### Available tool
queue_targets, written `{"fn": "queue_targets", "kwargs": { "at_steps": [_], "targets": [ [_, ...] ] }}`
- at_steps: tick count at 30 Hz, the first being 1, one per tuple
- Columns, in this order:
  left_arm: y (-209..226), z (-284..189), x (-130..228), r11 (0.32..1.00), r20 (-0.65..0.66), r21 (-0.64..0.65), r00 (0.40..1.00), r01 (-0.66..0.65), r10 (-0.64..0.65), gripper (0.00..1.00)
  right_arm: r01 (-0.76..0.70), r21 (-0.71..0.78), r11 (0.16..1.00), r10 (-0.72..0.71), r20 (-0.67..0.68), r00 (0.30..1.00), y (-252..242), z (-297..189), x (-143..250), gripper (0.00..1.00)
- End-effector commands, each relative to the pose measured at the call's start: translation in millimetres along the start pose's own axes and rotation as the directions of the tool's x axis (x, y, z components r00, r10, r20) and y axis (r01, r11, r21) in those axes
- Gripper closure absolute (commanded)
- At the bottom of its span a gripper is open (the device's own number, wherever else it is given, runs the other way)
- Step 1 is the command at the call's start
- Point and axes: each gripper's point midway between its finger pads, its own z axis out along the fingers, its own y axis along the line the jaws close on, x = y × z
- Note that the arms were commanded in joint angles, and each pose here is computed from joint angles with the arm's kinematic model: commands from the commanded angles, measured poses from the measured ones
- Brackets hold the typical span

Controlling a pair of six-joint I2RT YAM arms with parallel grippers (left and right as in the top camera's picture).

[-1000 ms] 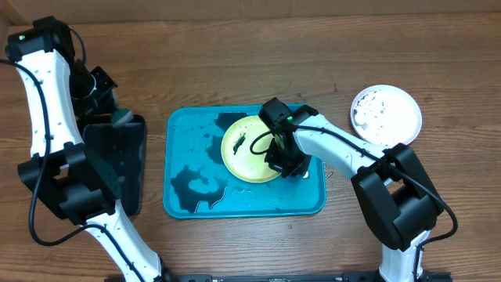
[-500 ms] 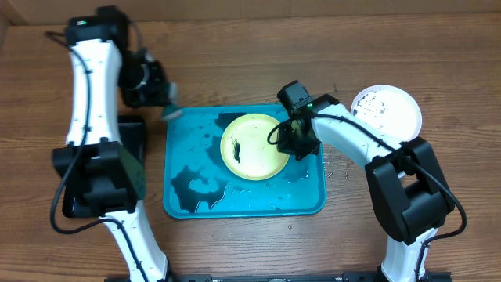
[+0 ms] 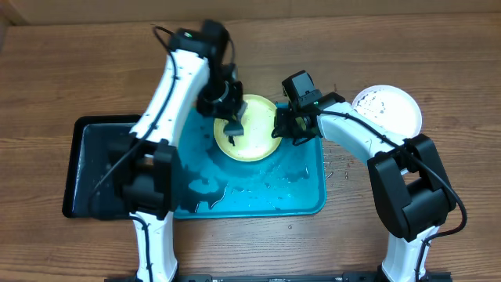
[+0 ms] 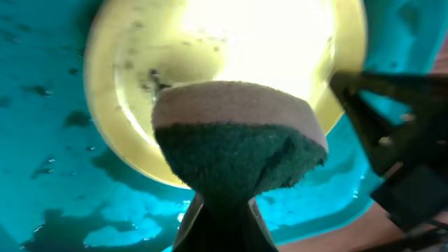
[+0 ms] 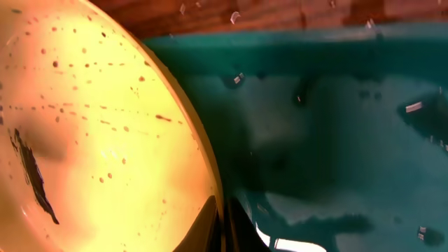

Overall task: Clean dirty plates on tray and stack at the side
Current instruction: 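Scrub the tilted yellow plate with the sponge in the left gripper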

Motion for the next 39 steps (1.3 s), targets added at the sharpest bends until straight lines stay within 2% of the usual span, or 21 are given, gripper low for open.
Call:
{"fn": "queue_targets", "kwargs": {
  "at_steps": [1, 4, 7, 16, 24, 27, 31, 36, 39],
  "targets": [
    [-0.4, 7.5, 4.0, 0.999, 0.018, -0.045, 1.000, 0.004, -0.003, 0.96, 0.078, 0.023, 0.997, -0.079, 0.032, 0.996, -4.0, 3.1, -7.2, 0.96],
    [-1.0, 20.1, 2.3, 0.999, 0.026, -0.046, 1.000, 0.006, -0.005, 0.96, 0.078, 0.052, 0.996, -0.081, 0.058, 0.995, -8.0, 2.7, -12.7, 0.96],
    [3.8, 36.8, -1.7, 0.996, 0.046, -0.051, 0.996, 0.073, -0.071, 0.96, 0.078, 0.045, 0.996, -0.082, 0.071, 0.994, -6.3, 2.5, -15.8, 0.96],
    [6.3, 72.7, -15.1, 0.986, 0.112, -0.003, 0.980, 0.167, -0.166, 0.96, 0.021, 0.019, 1.000, -0.022, 0.070, 0.997, -1.4, 2.8, -15.2, 0.96],
    [-9.3, 86.9, -26.2, 0.993, 0.174, 0.037, 0.977, 0.116, -0.120, 0.96, 0.030, 0.018, 0.999, -0.031, 0.066, 0.997, 2.4, 3.6, -12.3, 0.96],
    [-1.8, 87.8, -25.3, 0.994, 0.186, -0.019, 0.977, 0.112, -0.106, 0.96, 0.028, 0.023, 0.999, -0.030, 0.058, 0.998, 0.8, 3.6, -10.5, 0.96],
    [26.1, 83.6, -28.4, 0.975, 0.234, -0.168, 0.967, 0.146, -0.104, 0.96, 0.027, 0.030, 0.999, -0.028, 0.049, 0.998, -0.8, 3.7, -8.2, 0.96],
    [63.6, 67.6, -32.5, 0.909, 0.301, -0.368, 0.950, 0.195, -0.082, 0.96, 0.023, 0.071, 0.997, -0.027, 0.055, 0.998, -8.5, 3.4, -8.6, 0.96],
    [71.8, 56.2, -37.3, 0.882, 0.332, -0.422, 0.941, 0.211, -0.067, 0.96, 0.022, 0.079, 0.997, -0.026, 0.049, 0.998, -10.1, 3.4, -7.0, 0.96]
  ]
}}
